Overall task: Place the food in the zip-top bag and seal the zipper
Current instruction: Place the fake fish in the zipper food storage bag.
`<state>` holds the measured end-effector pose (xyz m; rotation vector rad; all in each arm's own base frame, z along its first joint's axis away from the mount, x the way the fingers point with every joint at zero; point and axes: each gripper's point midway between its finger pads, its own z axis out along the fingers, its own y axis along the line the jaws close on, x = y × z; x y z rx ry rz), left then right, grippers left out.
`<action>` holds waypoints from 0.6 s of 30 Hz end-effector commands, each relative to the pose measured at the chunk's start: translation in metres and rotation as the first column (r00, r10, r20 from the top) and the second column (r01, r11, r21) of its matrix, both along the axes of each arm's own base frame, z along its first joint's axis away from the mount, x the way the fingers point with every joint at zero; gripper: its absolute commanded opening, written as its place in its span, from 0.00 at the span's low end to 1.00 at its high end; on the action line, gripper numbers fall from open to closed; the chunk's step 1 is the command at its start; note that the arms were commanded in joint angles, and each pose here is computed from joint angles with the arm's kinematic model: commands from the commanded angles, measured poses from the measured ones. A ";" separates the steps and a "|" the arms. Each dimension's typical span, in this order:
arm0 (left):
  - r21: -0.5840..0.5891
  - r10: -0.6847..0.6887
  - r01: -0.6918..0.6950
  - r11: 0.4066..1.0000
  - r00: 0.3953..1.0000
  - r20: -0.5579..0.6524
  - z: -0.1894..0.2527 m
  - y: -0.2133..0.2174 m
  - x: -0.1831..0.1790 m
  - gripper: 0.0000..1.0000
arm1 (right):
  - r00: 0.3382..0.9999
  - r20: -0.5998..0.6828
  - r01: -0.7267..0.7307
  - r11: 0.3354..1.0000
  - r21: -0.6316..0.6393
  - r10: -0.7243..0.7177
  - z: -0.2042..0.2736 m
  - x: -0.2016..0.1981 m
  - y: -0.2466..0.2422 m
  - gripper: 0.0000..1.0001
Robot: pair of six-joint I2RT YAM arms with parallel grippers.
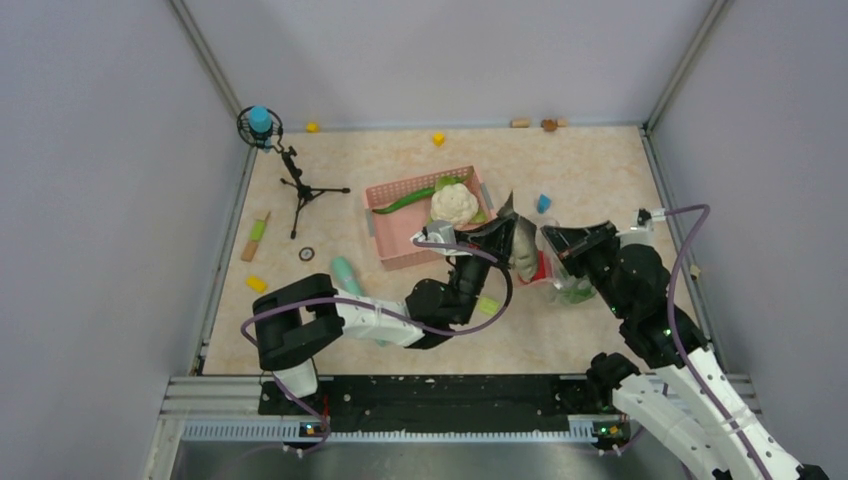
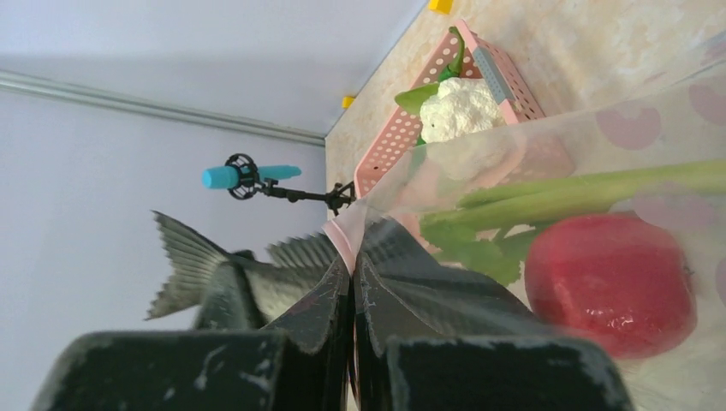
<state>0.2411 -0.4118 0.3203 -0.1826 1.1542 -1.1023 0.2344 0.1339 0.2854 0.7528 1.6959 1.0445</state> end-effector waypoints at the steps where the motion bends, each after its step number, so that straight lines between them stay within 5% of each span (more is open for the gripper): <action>1: -0.121 0.223 -0.239 0.963 0.965 -0.137 0.038 0.037 0.026 0.00 | 0.998 0.054 0.025 0.998 0.059 -0.029 0.028 0.006 -0.002 0.00; 8: -0.107 0.238 -0.263 0.959 0.951 -0.199 0.051 0.020 0.038 0.00 | 0.999 0.037 -0.003 0.996 0.093 0.000 0.029 0.010 0.008 0.00; 18: 0.033 0.086 -0.081 0.996 0.963 -0.254 -0.029 -0.014 0.024 0.00 | 0.996 0.085 0.014 0.993 0.115 -0.024 0.061 0.010 0.004 0.00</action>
